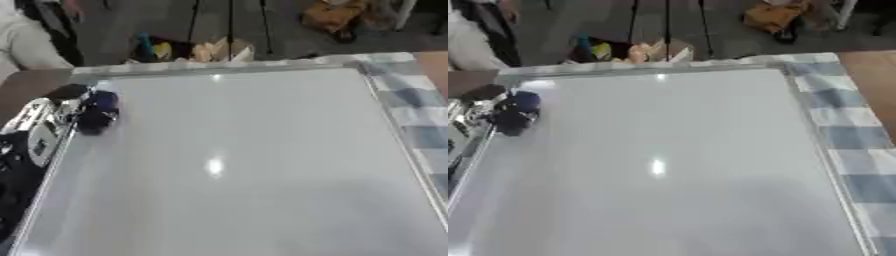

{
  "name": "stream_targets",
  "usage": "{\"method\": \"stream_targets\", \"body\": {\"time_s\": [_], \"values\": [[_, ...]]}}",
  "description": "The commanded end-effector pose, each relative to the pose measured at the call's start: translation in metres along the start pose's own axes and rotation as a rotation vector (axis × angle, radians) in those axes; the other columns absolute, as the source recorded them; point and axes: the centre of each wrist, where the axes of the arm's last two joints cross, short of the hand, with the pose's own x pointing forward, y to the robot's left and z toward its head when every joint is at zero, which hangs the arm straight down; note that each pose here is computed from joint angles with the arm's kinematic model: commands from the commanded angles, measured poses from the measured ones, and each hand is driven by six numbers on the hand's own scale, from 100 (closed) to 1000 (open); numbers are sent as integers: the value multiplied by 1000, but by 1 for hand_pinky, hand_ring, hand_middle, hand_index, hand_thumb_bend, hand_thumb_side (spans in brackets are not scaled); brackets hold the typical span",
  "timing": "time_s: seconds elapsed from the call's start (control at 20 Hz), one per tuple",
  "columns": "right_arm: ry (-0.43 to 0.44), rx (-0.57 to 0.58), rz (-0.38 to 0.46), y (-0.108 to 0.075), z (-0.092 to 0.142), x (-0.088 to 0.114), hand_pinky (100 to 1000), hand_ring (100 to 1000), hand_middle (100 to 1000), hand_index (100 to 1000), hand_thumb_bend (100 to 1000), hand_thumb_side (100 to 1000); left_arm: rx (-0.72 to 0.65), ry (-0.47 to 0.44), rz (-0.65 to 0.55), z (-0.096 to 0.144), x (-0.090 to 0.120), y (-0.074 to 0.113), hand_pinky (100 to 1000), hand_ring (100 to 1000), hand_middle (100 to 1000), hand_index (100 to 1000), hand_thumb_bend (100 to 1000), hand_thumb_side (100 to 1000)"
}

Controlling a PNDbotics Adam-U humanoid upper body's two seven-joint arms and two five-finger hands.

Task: Wipe the whiteboard clean with a brush.

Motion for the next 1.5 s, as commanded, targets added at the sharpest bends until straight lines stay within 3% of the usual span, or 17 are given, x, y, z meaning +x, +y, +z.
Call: {"method": "stream_targets", "body": {"time_s": [0.05, 0.6, 1.5], "values": [[-19, 4, 11, -4, -5, 2, 774, 809, 714, 859, 100, 972, 57, 5, -32, 4, -5, 21, 471, 499, 379, 403, 100, 688], [-20, 5, 11, -4, -5, 2, 776, 809, 711, 859, 100, 969, 57, -12, -34, 4, -1, 21, 466, 483, 363, 399, 100, 754], [-13, 2, 9, -4, -5, 2, 778, 810, 708, 858, 100, 967, 51, -33, -59, 3, 3, 19, 427, 452, 330, 386, 100, 710]]}}
